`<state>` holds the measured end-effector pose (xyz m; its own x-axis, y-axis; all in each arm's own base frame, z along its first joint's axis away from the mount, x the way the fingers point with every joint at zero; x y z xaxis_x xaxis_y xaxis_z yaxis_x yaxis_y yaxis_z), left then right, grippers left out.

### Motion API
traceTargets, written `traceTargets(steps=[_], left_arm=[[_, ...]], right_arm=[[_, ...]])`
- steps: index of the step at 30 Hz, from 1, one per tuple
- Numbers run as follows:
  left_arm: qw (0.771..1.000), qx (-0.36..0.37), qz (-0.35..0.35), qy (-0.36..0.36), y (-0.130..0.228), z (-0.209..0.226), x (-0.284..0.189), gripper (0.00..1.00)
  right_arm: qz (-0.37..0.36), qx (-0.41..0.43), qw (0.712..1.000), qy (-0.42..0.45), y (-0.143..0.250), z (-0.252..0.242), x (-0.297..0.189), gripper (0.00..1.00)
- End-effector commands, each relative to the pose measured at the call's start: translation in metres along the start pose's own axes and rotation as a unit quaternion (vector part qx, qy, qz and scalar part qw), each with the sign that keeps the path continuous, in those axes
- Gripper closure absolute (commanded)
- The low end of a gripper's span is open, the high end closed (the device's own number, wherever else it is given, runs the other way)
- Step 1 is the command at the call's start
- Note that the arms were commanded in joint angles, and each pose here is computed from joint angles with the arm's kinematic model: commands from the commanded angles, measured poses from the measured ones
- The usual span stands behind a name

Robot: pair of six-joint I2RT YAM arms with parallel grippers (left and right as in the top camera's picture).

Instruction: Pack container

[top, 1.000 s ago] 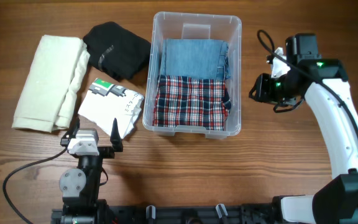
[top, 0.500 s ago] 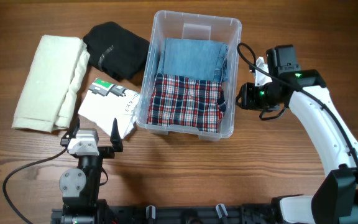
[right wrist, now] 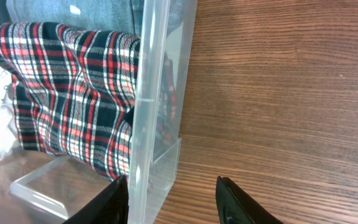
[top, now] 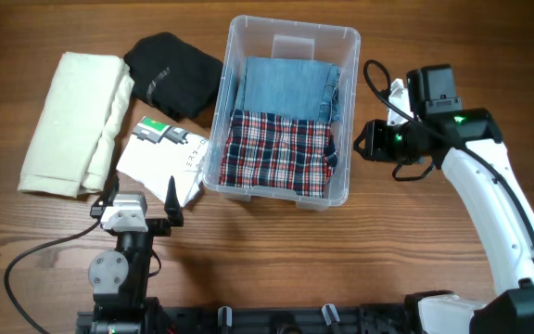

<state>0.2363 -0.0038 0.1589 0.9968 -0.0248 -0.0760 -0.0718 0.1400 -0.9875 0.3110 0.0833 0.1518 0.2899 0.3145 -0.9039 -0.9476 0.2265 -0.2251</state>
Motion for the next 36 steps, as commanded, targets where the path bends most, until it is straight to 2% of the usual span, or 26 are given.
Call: traceTargets(steps=[1,5,9,13,18,29,36], left_arm=[[1.000,0.009,0.000,-0.003,0.002,0.001,0.000,0.00],[1.000,0.009,0.000,-0.003,0.002,0.001,0.000,0.00],[1.000,0.009,0.000,-0.003,0.002,0.001,0.000,0.00],[1.000,0.009,0.000,-0.003,0.002,0.001,0.000,0.00],[1.000,0.009,0.000,-0.003,0.002,0.001,0.000,0.00],[1.000,0.009,0.000,-0.003,0.002,0.001,0.000,0.00],[1.000,0.009,0.000,-0.003,0.002,0.001,0.000,0.00]], right_arm=[[-0.007,0.013,1.000,-0.013,-0.001,0.008,-0.011,0.55],[-0.002,0.044,0.999,-0.014,0.004,0.009,0.000,0.55],[-0.003,0.012,0.999,-0.033,0.009,0.033,0.007,0.56],[-0.017,0.034,0.999,0.019,0.012,0.026,0.010,0.55],[-0.012,0.030,0.999,0.029,0.018,0.027,0.012,0.55],[0.005,0.042,0.996,0.076,0.040,-0.003,0.038,0.55],[-0.030,0.012,0.990,0.140,0.028,-0.023,0.034,0.55]])
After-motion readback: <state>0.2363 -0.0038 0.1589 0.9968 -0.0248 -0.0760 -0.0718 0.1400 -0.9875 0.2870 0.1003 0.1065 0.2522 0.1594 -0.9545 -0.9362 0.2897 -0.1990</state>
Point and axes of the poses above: each gripper's point midway between its finger pads, its own x axis out along the fingers, its own z axis along the line the jaws close on, y = z × x, the point moved 1 cm from there along -x, back along the fingers, and after that the axes turned 9 degrees about x, right-handed, at the moved point
